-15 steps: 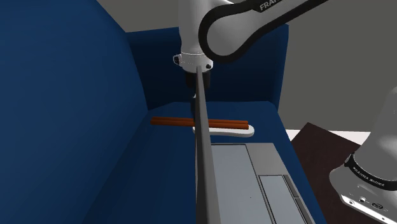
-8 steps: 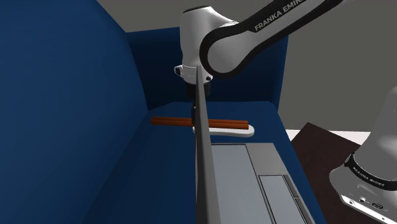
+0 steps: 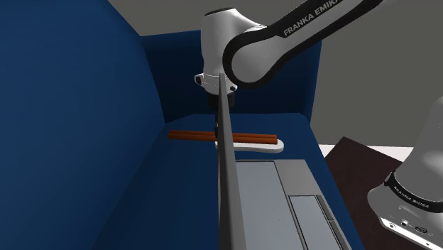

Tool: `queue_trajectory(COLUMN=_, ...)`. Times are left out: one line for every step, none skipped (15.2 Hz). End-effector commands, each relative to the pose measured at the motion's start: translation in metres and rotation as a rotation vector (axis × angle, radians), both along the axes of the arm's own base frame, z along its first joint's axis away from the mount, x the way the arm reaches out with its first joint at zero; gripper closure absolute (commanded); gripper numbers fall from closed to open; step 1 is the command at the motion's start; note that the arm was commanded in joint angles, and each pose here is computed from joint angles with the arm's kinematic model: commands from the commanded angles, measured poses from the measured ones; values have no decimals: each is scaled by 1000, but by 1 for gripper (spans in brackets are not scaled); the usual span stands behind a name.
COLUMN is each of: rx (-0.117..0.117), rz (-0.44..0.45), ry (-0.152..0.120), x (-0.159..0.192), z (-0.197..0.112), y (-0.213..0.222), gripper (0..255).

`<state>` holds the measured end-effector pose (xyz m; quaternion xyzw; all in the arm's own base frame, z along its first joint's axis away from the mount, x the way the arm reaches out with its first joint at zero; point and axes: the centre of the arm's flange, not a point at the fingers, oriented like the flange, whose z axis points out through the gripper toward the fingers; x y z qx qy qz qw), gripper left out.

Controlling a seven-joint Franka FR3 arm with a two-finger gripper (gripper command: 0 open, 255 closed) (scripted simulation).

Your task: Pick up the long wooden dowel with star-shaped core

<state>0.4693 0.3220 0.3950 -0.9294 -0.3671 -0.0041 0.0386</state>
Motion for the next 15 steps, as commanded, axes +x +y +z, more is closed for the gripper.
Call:
queue_trajectory(rx=0, rz=0, ry=0, x=0, z=0, y=0, gripper=255)
queue_trajectory(rx=0, rz=0, ry=0, x=0, z=0, y=0, gripper=255)
queue_trajectory(rx=0, rz=0, ry=0, x=0, z=0, y=0, gripper=255)
queue_trajectory(rx=0, rz=0, ry=0, x=0, z=5, y=0, gripper=255)
queue_trajectory(rx=0, rz=0, ry=0, x=0, z=11, y=0, gripper=255)
queue_trajectory(rx=0, rz=0, ry=0, x=0, z=16, y=0, gripper=255)
queue_trajectory(rx=0, rz=0, ry=0, x=0, z=21, y=0, gripper=255)
queue_trajectory(rx=0, rz=0, ry=0, x=0, z=27, y=0, gripper=255)
queue_trajectory(rx=0, rz=0, ry=0, x=0, z=32, y=0, gripper=255)
queue_trajectory(rx=0, rz=0, ry=0, x=0, z=37, y=0, gripper=255)
queue_trajectory(rx=0, rz=0, ry=0, x=0, z=42, y=0, gripper=255)
queue_trajectory(rx=0, rz=0, ry=0, x=0, z=48, y=0, gripper=255)
queue_trajectory(rx=0, rz=0, ry=0, x=0, z=53, y=0, gripper=255)
queue_trajectory(rx=0, rz=0, ry=0, x=0, z=58, y=0, gripper=255)
queue_trajectory(rx=0, rz=0, ry=0, x=0, z=64, y=0, gripper=255)
